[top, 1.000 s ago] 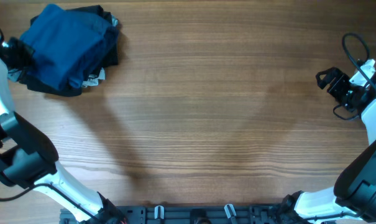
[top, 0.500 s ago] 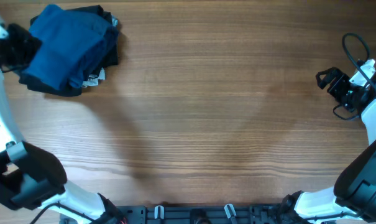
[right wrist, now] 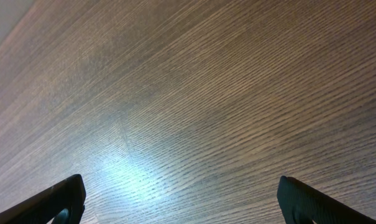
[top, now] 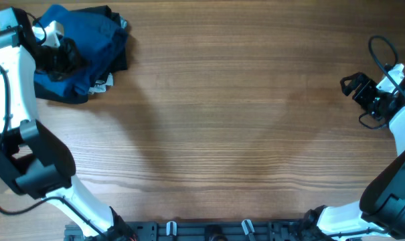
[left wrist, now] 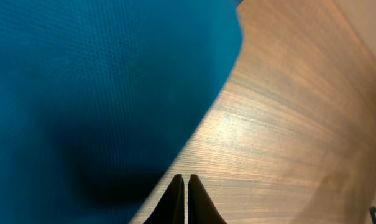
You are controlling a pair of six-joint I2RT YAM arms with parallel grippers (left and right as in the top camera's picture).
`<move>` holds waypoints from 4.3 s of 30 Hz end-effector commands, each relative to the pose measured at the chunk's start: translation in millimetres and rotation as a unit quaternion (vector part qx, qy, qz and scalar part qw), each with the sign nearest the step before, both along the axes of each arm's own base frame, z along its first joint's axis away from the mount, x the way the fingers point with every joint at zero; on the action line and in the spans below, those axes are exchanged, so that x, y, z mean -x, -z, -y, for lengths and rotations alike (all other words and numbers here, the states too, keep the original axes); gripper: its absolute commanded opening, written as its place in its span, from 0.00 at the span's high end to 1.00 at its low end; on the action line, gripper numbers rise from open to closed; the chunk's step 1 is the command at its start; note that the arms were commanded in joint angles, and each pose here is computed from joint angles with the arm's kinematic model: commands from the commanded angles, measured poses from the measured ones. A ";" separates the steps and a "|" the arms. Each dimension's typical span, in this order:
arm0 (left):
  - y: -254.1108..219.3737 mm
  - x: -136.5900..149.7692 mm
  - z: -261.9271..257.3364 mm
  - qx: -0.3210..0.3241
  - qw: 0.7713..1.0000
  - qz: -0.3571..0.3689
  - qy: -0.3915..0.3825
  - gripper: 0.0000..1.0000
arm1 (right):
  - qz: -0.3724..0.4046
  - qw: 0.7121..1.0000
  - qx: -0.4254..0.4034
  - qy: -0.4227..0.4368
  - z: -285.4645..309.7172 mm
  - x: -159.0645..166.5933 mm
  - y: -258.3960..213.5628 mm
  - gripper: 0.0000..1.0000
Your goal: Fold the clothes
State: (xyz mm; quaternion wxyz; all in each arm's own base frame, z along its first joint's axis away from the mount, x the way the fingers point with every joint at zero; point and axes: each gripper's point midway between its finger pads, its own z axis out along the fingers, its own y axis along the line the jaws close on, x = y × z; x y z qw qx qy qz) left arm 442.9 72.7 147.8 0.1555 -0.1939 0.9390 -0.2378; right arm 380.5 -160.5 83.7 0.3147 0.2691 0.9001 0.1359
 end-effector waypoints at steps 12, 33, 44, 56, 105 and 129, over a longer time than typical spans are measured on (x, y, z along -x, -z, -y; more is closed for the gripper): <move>28.8 -21.6 23.4 0.100 0.993 0.030 0.052 0.94 | 0.001 1.000 0.005 -0.002 -0.2 -0.9 -1.0 0.00; -6.8 -73.3 -113.6 -0.093 0.964 0.113 -0.223 0.93 | 0.001 1.000 0.005 -0.002 -0.2 -0.9 -1.0 0.00; -47.1 -85.3 -109.0 0.010 0.960 0.189 -0.206 0.96 | 0.001 1.000 0.005 -0.002 -0.2 -0.9 -1.0 0.00; -139.2 -95.0 -5.3 0.044 0.953 0.279 -0.111 0.12 | 0.001 1.000 0.005 -0.002 -0.2 -0.8 -0.8 0.00; -136.0 -99.2 18.5 0.040 0.956 0.274 -0.097 0.00 | 0.536 0.772 0.211 -0.270 -236.9 219.8 -320.8 0.00; -136.0 -99.2 18.5 0.040 0.956 0.274 -0.097 0.00 | 0.577 0.790 0.168 -0.122 -204.2 150.9 -168.4 0.00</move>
